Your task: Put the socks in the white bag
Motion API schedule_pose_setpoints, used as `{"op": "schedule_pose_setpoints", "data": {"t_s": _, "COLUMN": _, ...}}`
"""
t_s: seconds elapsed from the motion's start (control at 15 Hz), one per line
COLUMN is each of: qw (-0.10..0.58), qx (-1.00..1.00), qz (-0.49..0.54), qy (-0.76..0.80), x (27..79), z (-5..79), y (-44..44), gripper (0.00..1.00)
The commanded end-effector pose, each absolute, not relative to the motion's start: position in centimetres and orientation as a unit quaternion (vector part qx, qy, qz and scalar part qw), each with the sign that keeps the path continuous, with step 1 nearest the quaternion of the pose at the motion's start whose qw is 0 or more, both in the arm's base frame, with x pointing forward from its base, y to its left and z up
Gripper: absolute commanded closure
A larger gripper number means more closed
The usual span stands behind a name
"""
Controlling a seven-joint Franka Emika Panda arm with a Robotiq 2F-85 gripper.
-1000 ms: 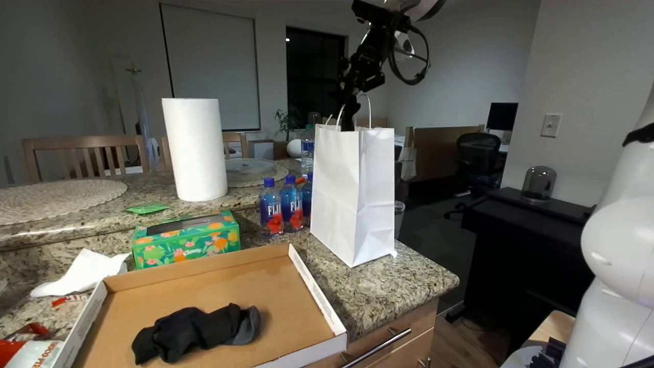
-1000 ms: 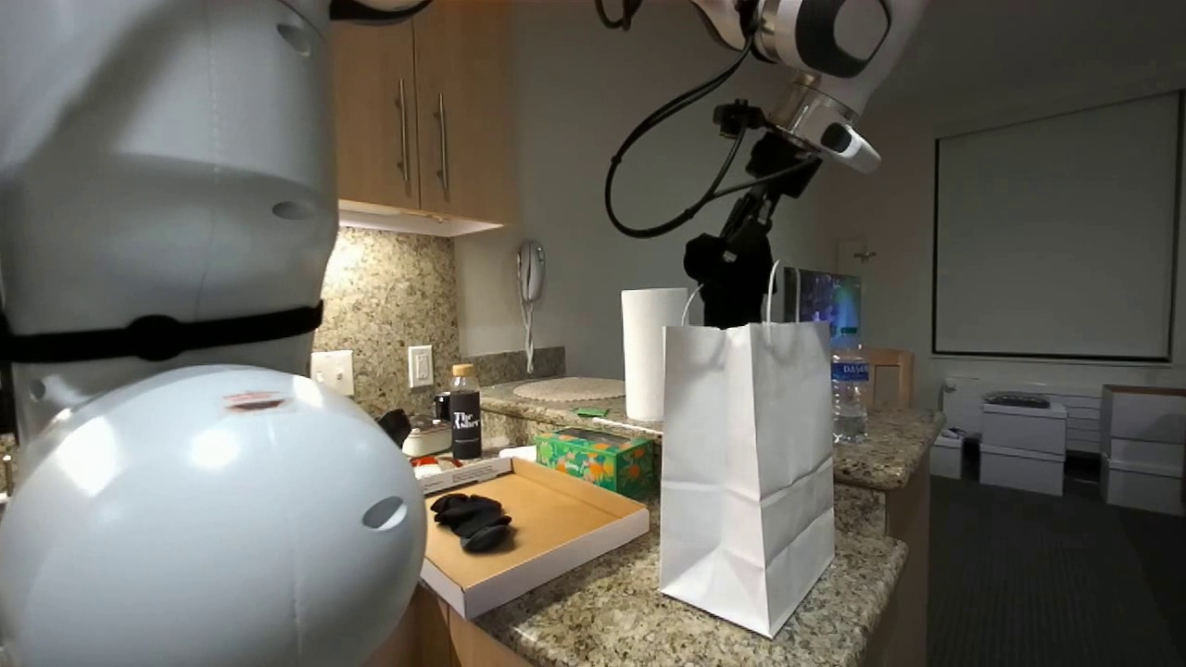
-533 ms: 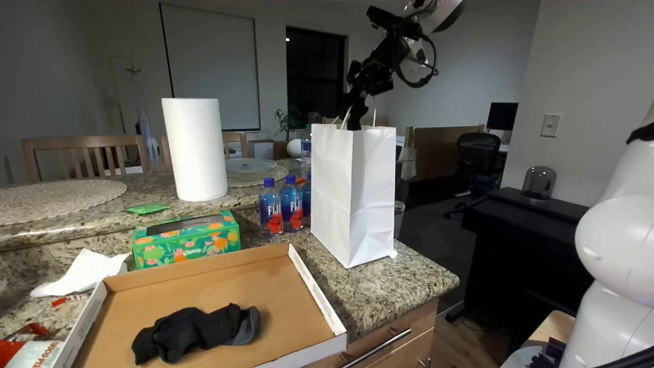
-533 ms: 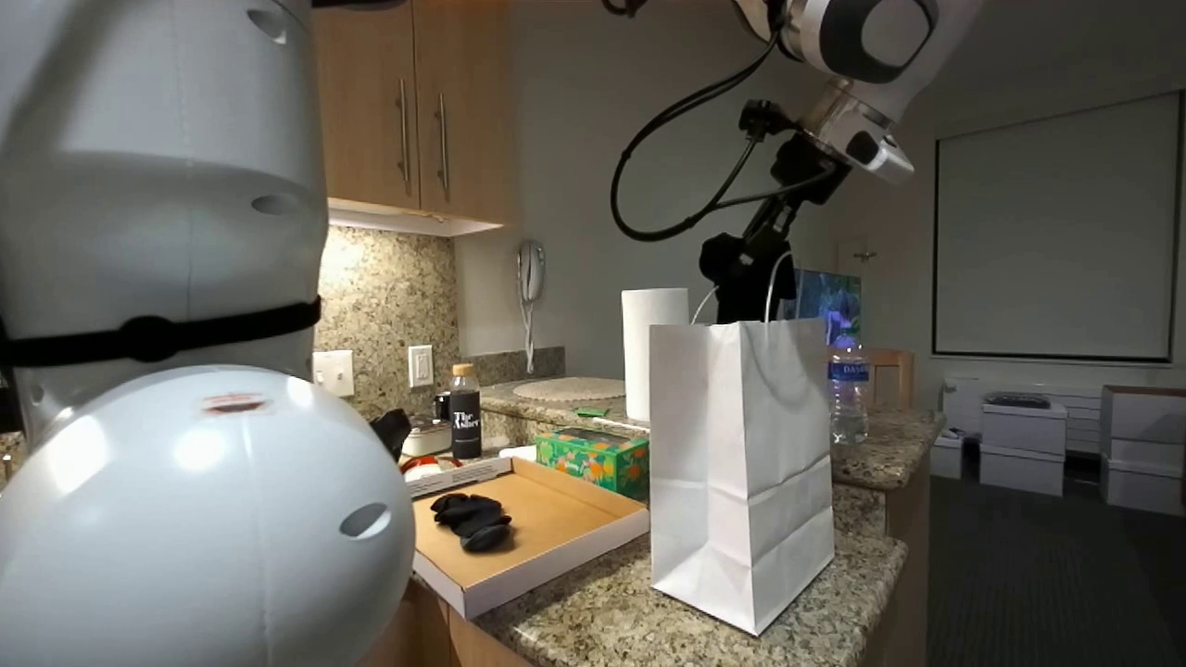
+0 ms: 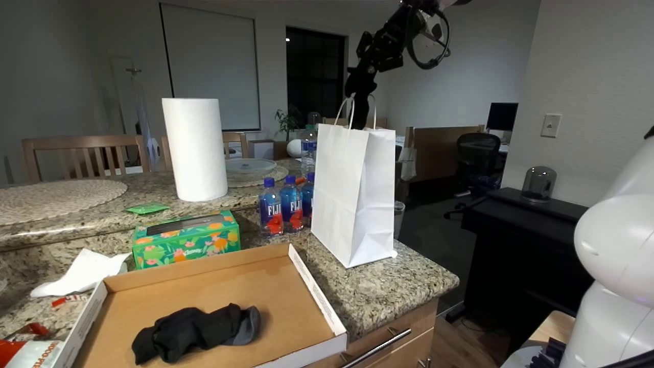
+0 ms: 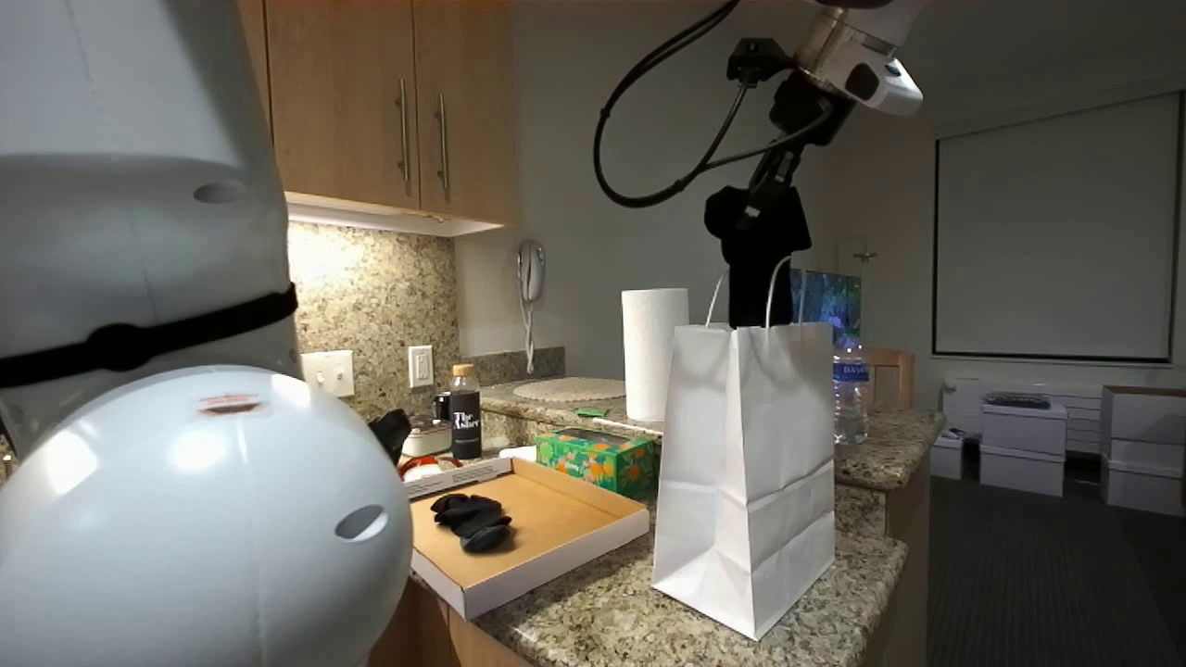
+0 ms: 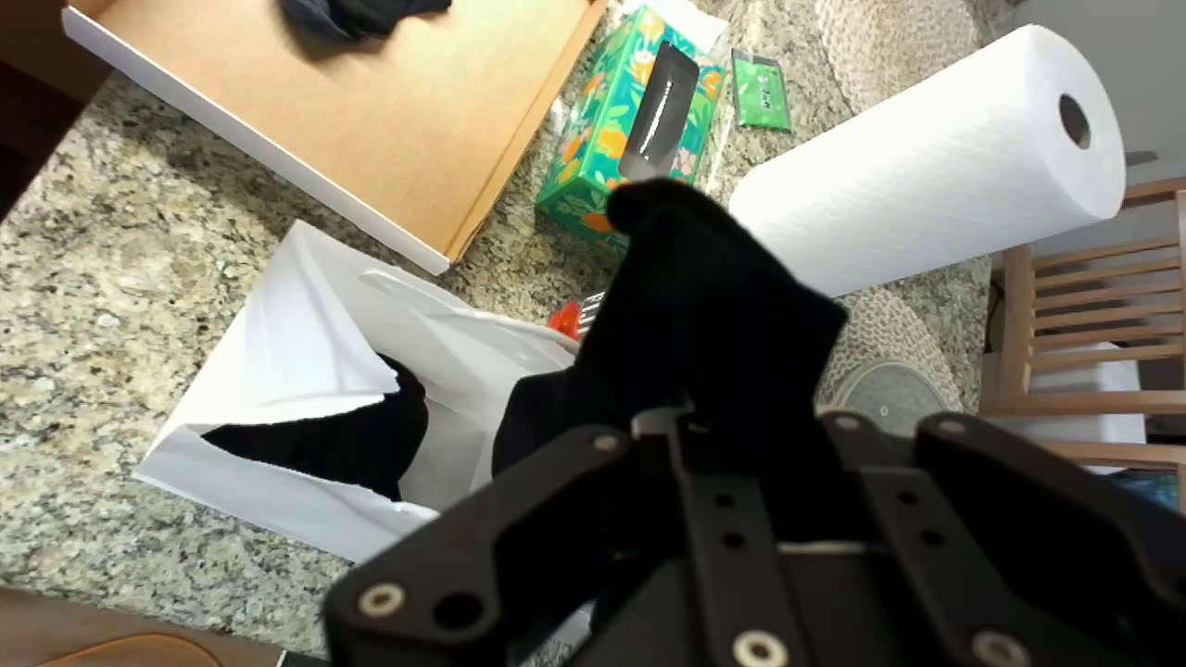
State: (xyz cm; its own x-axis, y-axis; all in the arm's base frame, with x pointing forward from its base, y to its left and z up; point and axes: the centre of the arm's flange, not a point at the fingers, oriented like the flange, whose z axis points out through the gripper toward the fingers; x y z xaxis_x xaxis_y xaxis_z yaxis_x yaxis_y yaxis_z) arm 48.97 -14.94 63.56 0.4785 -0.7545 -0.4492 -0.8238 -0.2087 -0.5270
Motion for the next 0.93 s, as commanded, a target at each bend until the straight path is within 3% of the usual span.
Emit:
{"op": "schedule_pose_setpoints", "data": {"t_s": 0.0, "qw": 0.391, "qx": -0.758, "qz": 0.033, "qy": 0.521, "x": 47.1, "z": 63.4, "y": -14.9, "gripper": 0.92}}
{"op": "schedule_pose_setpoints", "data": {"t_s": 0.33, "qw": 0.400, "qx": -0.742, "qz": 0.038, "qy": 0.536, "x": 46.5, "z": 62.4, "y": -16.2, "gripper": 0.92}}
{"op": "schedule_pose_setpoints", "data": {"t_s": 0.87, "qw": 0.351, "qx": -0.757, "qz": 0.080, "qy": 0.545, "x": 49.7, "z": 59.8, "y": -13.7, "gripper": 0.92}}
